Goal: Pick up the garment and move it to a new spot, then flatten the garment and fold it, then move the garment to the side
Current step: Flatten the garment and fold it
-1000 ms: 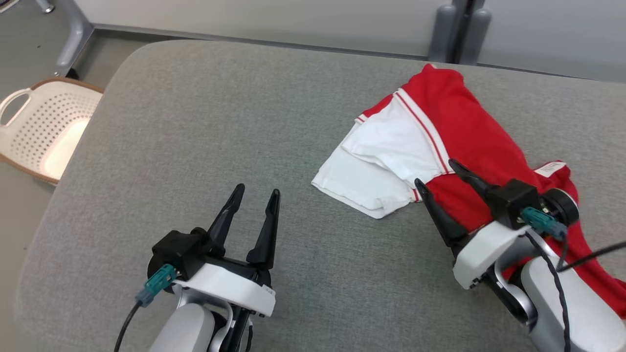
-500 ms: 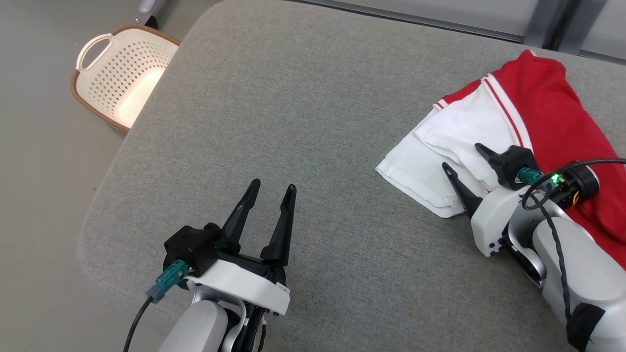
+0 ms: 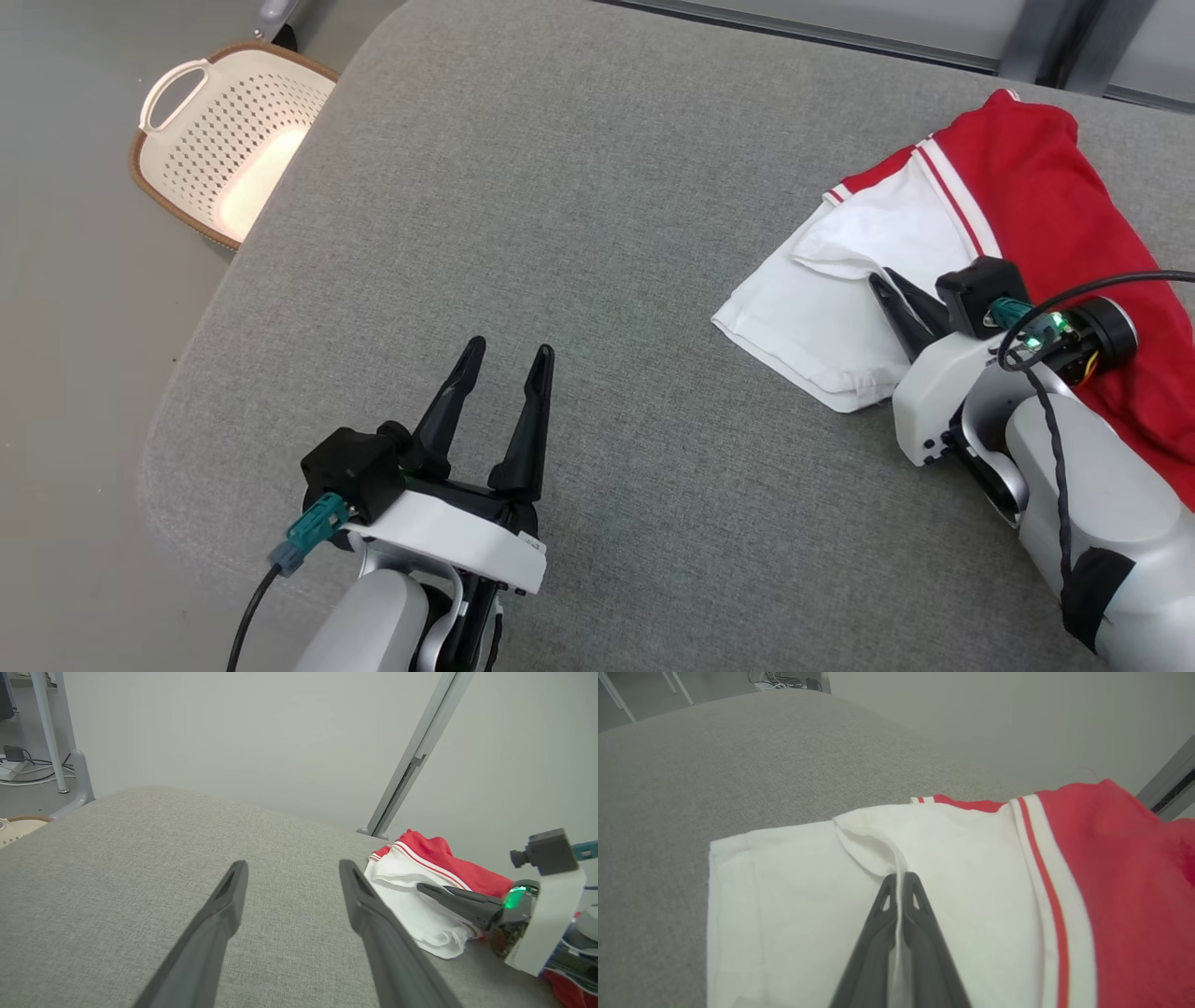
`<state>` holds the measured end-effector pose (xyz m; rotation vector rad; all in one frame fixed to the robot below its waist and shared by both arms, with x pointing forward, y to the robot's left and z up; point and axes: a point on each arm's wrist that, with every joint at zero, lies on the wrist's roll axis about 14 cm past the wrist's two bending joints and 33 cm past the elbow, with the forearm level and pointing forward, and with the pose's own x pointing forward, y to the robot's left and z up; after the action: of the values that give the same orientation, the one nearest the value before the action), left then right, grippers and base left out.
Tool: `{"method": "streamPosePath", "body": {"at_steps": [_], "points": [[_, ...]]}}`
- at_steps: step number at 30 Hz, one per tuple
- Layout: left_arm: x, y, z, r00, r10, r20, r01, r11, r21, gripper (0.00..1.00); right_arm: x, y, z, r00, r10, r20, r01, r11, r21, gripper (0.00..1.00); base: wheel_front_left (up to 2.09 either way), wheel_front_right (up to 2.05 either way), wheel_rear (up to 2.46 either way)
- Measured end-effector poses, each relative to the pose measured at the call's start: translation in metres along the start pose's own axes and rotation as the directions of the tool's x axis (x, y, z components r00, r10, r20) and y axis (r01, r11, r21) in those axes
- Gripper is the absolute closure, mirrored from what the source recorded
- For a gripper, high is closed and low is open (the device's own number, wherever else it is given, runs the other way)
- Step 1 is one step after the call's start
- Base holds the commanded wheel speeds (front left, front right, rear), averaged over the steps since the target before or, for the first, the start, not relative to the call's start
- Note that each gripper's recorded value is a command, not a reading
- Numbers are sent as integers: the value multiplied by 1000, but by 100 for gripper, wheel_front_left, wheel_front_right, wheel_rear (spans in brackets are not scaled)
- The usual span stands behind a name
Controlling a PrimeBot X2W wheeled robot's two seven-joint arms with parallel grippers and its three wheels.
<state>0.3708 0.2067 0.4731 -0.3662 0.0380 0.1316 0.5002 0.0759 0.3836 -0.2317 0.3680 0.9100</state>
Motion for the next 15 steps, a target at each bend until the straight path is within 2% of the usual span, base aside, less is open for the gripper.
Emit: {"method": "streamPosePath", "body": {"at_steps": [4, 7, 12, 15], "points": [[2, -6, -1, 1000, -20, -3, 20, 1000, 1, 0, -4, -10, 12, 998, -32, 45, 31, 999, 37, 100, 0, 0, 0], [4, -9, -1, 1000, -30, -1, 30, 1000, 0, 0, -11, -34, 30, 991, -89, 101, 82, 994, 73, 100, 0, 0, 0], [7, -15, -5, 999, -54, -8, 54, 999, 0, 0, -41, -118, 70, 950, -259, 172, 246, 965, 95, 100, 0, 0, 0], [10, -16, -7, 998, -60, -14, 60, 998, 1, 0, -64, -166, 98, 916, -345, 205, 339, 938, 69, 100, 0, 0, 0]]}}
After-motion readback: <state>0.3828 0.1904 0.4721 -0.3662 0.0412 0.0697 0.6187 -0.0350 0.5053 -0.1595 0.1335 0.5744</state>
